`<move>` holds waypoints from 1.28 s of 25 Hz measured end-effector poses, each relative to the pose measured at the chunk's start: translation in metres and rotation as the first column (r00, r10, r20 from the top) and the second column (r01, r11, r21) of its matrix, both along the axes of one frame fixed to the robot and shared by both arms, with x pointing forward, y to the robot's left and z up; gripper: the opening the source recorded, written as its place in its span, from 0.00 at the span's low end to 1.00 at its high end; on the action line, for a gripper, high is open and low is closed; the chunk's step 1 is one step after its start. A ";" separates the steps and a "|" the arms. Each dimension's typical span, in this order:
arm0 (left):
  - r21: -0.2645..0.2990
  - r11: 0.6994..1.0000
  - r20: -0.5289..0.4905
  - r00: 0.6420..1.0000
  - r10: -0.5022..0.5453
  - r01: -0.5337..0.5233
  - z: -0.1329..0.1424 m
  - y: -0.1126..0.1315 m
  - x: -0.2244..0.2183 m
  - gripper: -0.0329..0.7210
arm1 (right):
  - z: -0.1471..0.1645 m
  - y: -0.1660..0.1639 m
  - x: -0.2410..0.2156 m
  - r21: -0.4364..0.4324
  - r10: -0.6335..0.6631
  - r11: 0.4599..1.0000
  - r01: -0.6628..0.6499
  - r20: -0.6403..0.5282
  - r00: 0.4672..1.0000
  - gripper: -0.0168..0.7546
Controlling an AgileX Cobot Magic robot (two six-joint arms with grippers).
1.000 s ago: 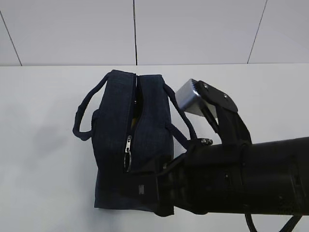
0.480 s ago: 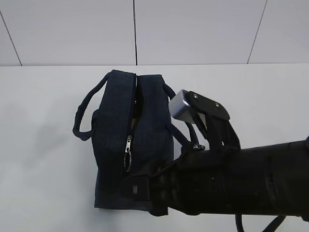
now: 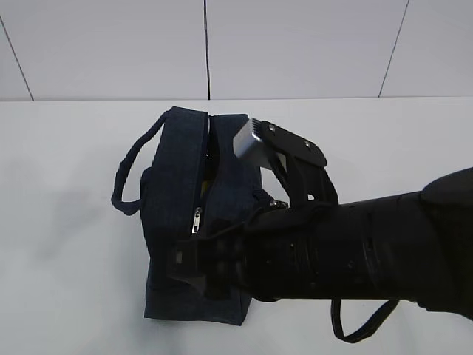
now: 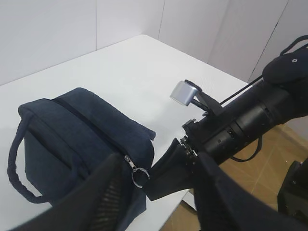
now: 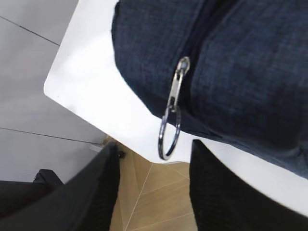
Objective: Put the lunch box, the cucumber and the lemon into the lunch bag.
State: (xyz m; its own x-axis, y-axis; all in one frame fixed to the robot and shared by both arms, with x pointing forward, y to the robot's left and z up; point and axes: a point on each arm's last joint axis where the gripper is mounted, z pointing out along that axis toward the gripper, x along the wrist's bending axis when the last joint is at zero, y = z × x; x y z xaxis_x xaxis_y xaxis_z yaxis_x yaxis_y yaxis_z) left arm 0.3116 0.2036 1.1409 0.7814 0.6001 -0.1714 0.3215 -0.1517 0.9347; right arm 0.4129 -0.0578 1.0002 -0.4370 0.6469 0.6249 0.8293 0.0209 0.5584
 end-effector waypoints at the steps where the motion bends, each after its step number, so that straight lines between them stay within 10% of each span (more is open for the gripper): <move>1: 0.000 1.000 0.000 1.000 0.000 0.000 0.000 0.000 0.000 0.51 | 0.000 0.000 0.000 -0.002 -0.004 1.000 0.004 0.000 1.000 0.50; 32: 0.000 1.000 0.000 1.000 0.000 0.000 0.000 0.000 0.000 0.51 | -0.010 0.004 0.016 -0.063 -0.116 0.991 0.115 -0.011 0.993 0.36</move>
